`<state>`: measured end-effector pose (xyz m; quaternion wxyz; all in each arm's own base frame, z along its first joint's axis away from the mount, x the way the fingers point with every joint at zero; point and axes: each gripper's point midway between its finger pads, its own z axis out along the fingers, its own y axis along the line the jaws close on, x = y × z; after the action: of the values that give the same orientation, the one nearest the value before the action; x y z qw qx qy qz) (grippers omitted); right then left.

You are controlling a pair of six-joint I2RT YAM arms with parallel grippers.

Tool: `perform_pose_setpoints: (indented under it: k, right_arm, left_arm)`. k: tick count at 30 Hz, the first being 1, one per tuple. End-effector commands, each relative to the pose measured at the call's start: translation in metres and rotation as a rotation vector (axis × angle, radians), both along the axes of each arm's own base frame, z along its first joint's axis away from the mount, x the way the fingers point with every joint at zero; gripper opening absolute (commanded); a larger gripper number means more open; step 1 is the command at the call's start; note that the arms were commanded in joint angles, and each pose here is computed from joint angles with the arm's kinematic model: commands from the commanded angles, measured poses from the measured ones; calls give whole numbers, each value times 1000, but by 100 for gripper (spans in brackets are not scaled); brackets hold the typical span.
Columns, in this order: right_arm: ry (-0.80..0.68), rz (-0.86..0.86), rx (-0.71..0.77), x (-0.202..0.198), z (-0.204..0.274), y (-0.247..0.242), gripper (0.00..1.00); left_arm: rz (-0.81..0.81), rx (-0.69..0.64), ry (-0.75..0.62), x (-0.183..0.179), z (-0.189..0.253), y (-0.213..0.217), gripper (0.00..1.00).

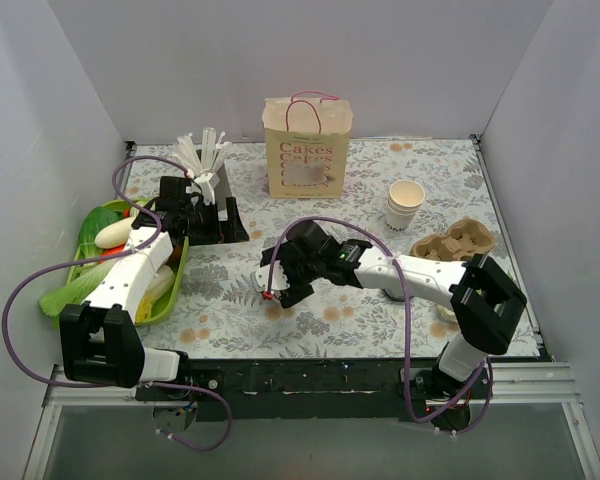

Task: Pack the takeout coffee

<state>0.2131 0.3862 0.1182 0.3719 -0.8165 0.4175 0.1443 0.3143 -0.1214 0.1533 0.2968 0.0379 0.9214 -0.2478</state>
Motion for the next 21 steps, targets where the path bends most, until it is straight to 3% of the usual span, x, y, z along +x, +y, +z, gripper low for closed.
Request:
perform_pose_setpoints:
  k: [1, 6, 16, 21]
  right_arm:
    - [-133, -44, 79, 14, 14, 4, 88]
    - [-274, -48, 159, 25, 24, 4, 86]
    - [-396, -93, 178, 47, 5, 8, 87]
    - [-456, -91, 194, 63, 2, 25, 88]
  left_arm:
    - [20, 6, -46, -1, 12, 6, 98]
    - [26, 9, -33, -2, 6, 7, 98]
    - [30, 20, -21, 3, 5, 9, 98]
    - [56, 42, -86, 14, 25, 14, 98]
